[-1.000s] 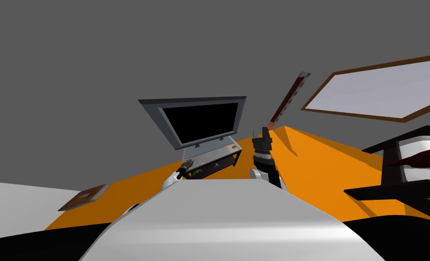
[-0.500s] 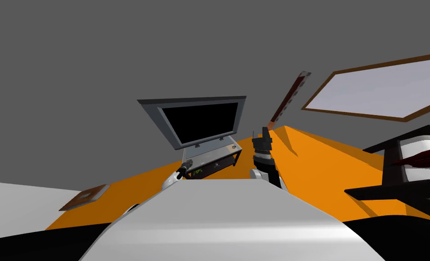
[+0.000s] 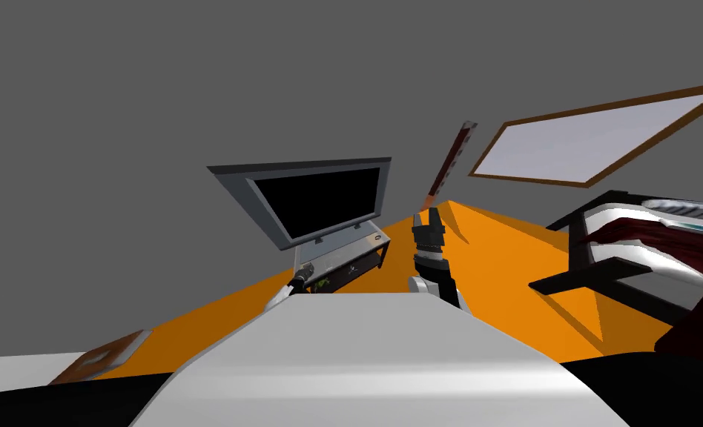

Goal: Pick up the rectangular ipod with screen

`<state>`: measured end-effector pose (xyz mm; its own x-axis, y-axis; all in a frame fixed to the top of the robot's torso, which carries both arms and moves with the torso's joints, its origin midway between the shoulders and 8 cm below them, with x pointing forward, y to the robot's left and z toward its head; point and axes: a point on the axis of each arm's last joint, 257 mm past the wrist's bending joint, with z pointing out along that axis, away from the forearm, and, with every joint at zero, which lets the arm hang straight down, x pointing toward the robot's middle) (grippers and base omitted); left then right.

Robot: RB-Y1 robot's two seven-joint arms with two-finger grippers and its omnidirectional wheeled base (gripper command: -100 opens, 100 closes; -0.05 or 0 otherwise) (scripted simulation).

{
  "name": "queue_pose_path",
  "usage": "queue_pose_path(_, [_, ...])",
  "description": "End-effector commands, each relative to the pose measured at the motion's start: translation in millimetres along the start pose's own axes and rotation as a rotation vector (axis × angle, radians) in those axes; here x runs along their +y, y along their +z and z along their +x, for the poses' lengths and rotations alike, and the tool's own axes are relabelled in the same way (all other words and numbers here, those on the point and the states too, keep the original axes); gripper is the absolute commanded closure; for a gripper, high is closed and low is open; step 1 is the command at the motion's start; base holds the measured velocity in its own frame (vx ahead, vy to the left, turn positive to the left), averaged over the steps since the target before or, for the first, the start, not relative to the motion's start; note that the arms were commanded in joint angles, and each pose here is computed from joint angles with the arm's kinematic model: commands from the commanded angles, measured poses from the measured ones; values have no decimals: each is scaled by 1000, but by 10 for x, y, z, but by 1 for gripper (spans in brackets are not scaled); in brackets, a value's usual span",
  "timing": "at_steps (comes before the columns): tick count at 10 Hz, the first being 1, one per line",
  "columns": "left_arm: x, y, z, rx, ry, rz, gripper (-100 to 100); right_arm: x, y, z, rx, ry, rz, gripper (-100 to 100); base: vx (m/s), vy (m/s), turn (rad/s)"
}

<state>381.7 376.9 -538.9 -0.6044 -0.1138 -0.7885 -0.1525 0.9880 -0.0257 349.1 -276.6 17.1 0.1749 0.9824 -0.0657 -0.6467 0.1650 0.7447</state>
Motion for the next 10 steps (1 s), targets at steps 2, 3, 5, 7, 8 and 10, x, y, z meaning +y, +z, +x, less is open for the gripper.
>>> queue_pose_path(2, [36, -90, 103, 8, -38, -33, 100, 0, 0, 0, 0, 0, 0, 0, -41, 62, -248])
queue_pose_path(3, [90, -165, 157, 9, -63, -60, 100, 0, -1, -1, 0, 0, 0, 0, -26, 38, -218])
queue_pose_path(5, [159, -249, 234, 15, -83, -91, 100, 0, -1, -1, 0, 0, 0, 0, -21, 34, -176])
queue_pose_path(7, [230, -334, 253, 9, -104, -121, 100, 0, 0, 0, 0, 0, 0, 0, -50, 62, -241])
queue_pose_path(8, [327, -437, 386, 26, -115, -159, 100, 0, -1, -1, 0, 0, 0, 0, -39, 44, -221])
queue_pose_path(10, [423, -542, 440, 26, -135, -197, 100, -1, -1, -1, 0, 0, 0, 0, -31, 36, -156])
